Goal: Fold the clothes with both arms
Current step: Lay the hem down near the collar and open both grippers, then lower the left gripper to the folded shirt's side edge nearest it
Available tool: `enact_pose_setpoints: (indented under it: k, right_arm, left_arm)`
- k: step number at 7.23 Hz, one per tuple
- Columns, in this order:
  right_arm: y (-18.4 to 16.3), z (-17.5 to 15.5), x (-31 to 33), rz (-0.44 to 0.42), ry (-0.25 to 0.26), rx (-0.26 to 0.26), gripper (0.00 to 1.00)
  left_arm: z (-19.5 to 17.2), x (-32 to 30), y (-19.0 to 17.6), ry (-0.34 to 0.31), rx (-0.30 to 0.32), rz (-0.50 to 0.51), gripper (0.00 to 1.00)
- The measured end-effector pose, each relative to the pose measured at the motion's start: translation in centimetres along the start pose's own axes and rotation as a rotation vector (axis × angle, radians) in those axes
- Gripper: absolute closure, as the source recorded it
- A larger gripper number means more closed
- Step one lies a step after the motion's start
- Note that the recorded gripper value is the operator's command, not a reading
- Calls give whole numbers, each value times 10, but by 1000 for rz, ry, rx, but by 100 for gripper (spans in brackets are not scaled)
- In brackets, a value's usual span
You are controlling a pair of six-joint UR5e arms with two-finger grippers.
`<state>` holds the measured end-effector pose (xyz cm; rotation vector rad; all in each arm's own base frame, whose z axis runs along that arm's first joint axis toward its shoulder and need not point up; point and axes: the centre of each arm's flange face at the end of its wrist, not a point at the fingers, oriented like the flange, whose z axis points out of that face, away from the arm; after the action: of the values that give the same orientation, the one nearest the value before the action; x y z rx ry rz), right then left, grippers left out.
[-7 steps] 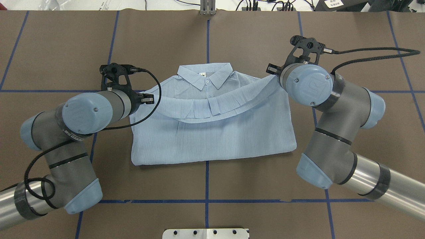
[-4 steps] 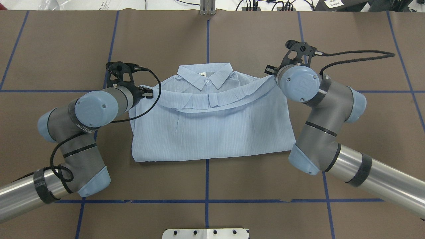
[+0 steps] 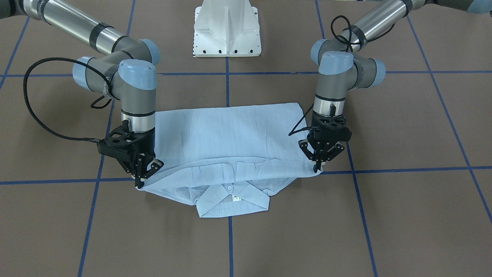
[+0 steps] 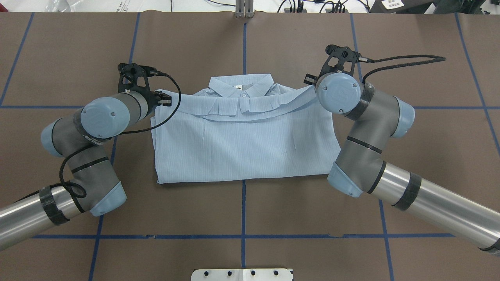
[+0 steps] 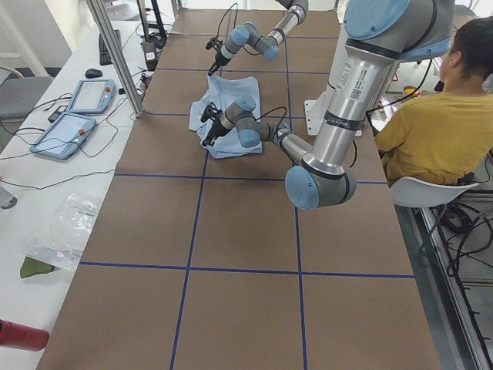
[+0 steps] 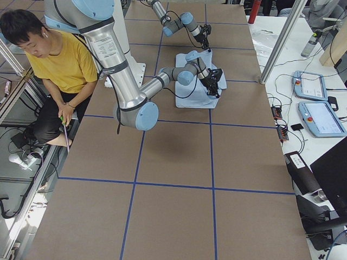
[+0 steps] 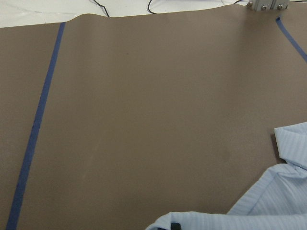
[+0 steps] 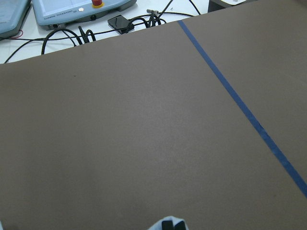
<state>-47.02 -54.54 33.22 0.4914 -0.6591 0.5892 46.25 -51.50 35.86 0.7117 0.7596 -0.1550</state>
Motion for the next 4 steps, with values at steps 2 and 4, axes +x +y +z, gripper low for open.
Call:
enact_pose_setpoints:
  k: [2, 4]
  right_arm:
    - [-1, 1, 2, -25, 2, -3, 0]
    - [-15, -12, 2, -54, -32, -64, 0]
  left_arm:
    - [-2, -2, 0, 24, 10, 3, 0]
    - [-12, -8, 7, 112, 3, 21, 0]
